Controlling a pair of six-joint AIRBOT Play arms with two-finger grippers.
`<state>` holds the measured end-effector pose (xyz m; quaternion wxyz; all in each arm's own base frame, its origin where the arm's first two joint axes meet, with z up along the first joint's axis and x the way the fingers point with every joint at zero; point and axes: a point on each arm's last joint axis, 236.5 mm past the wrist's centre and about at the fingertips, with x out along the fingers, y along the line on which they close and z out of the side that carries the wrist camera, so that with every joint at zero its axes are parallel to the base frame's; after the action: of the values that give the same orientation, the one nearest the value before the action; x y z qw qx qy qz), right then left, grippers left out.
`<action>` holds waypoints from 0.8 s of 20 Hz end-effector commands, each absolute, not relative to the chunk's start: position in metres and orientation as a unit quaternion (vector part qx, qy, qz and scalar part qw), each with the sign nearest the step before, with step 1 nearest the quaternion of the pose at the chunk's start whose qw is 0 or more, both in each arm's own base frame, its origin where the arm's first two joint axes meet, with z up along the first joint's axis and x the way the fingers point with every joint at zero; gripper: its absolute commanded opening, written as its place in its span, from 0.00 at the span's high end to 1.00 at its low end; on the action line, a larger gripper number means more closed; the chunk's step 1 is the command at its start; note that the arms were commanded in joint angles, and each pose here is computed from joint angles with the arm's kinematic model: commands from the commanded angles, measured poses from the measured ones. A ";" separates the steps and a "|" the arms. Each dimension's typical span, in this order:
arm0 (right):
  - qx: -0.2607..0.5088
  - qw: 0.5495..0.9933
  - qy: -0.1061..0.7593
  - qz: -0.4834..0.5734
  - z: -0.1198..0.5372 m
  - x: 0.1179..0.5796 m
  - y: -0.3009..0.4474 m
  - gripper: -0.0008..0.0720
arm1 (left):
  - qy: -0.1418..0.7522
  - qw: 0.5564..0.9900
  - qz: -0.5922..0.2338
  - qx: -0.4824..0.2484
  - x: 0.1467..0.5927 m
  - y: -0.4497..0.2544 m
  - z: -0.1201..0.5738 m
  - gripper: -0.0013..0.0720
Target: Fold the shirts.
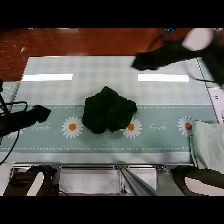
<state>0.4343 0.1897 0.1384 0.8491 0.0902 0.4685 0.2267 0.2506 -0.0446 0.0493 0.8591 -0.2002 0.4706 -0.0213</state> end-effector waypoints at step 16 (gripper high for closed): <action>0.287 0.752 0.586 0.089 -0.054 0.248 0.123 0.43 | 0.604 0.675 -0.303 -0.296 0.292 -0.237 -0.078 0.94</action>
<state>0.2498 0.0998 -0.0498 0.7518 0.2770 0.5926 0.0825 0.2732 -0.2158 -0.0742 0.7005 -0.3099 0.5902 -0.2550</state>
